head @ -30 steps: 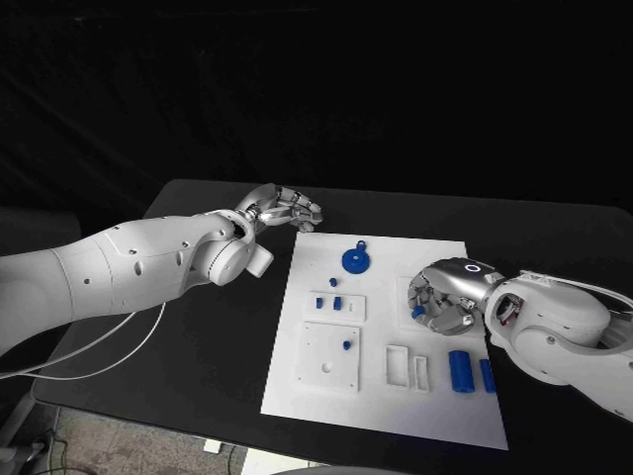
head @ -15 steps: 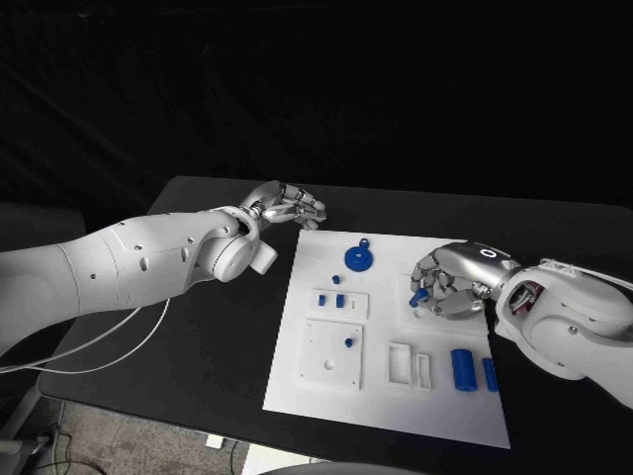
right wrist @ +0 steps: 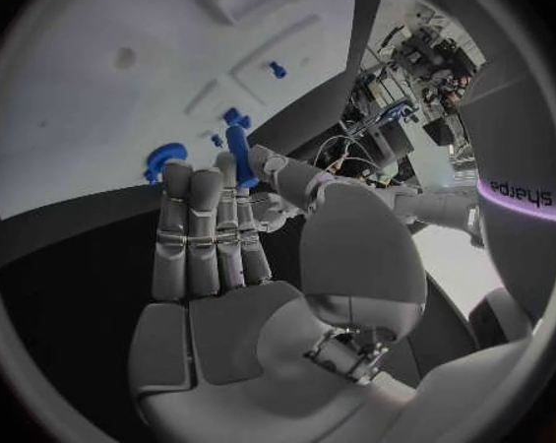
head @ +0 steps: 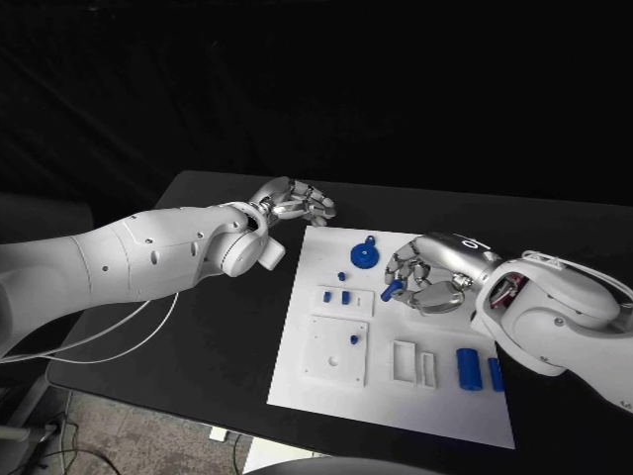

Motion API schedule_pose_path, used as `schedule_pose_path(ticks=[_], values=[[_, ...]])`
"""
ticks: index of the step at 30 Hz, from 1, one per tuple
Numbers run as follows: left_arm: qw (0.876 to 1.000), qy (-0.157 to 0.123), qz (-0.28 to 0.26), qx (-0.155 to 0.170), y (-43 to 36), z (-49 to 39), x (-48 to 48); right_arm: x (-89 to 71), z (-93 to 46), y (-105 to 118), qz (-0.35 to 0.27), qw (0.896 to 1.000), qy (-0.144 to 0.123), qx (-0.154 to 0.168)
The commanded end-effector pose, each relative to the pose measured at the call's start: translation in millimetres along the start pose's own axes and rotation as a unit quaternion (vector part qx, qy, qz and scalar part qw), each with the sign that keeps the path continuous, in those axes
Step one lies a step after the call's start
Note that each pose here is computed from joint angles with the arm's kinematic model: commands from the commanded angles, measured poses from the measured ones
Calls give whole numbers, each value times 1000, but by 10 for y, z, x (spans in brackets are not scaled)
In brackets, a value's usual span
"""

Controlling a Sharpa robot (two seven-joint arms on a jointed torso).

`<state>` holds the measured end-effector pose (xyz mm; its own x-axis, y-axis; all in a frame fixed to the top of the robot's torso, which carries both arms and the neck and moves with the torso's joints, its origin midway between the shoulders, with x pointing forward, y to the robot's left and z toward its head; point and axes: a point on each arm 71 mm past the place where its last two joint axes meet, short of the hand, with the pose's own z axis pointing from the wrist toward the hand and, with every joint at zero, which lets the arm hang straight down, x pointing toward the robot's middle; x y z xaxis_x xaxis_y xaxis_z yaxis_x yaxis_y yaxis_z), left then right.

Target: Assemble the parts on the task board

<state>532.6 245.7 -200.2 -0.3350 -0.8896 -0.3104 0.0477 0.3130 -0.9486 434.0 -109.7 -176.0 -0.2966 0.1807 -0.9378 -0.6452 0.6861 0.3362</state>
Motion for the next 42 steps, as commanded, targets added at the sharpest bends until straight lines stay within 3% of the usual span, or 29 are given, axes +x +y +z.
schedule_pose_path(ticks=[1, 11, 19, 42], values=[[1000, 11, -2, 8, -25, 24, 52, 116, 75, 220, -16, 999, 2, -49], [1000, 15, -3, 9, -36, 41, 83, 523, 177, 487, -34, 995, 39, -90], [1000, 17, -4, 10, -43, 50, 105, 731, 193, 577, -52, 991, 63, -105], [1000, 17, -4, 7, -32, 42, 85, 983, 186, 603, -68, 988, 96, -103]])
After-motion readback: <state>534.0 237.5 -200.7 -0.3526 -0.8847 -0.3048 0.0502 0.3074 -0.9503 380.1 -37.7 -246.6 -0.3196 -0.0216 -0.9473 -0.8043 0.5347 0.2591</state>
